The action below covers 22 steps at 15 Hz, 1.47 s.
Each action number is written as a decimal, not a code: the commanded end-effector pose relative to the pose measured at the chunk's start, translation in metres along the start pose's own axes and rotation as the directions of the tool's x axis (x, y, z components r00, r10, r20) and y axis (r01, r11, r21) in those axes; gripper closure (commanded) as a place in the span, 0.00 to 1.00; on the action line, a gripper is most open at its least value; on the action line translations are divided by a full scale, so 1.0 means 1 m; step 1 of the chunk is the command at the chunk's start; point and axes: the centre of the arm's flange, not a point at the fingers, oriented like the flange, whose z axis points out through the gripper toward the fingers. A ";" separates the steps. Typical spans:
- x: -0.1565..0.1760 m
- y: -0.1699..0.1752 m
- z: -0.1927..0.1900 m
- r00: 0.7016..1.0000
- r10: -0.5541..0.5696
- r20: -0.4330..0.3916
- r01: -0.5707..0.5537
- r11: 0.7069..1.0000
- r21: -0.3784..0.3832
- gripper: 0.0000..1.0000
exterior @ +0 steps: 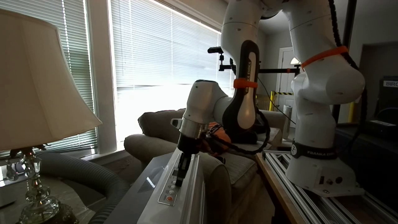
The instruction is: Press a button on the air conditioner.
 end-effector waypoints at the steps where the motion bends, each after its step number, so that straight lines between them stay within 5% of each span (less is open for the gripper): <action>1: -0.005 -0.011 -0.021 0.998 -0.002 0.060 0.000 0.999 0.032 1.00; 5: -0.006 -0.021 -0.040 1.000 -0.003 0.029 0.001 0.999 0.042 1.00; 6: -0.005 -0.020 -0.048 1.000 0.010 0.027 -0.011 0.999 0.041 0.74; 9: 0.002 -0.013 -0.070 0.999 0.041 0.004 -0.041 0.999 0.007 0.60; 17: 0.035 0.013 -0.123 0.973 0.228 -0.031 -0.230 0.969 -0.087 0.01; 19: 0.048 0.022 -0.134 0.961 0.276 -0.023 -0.277 0.957 -0.090 0.00; 20: 0.042 0.010 -0.091 0.968 0.247 -0.043 -0.249 0.966 -0.070 0.00; 22: 0.048 0.011 -0.099 0.968 0.246 -0.055 -0.249 0.966 -0.073 0.00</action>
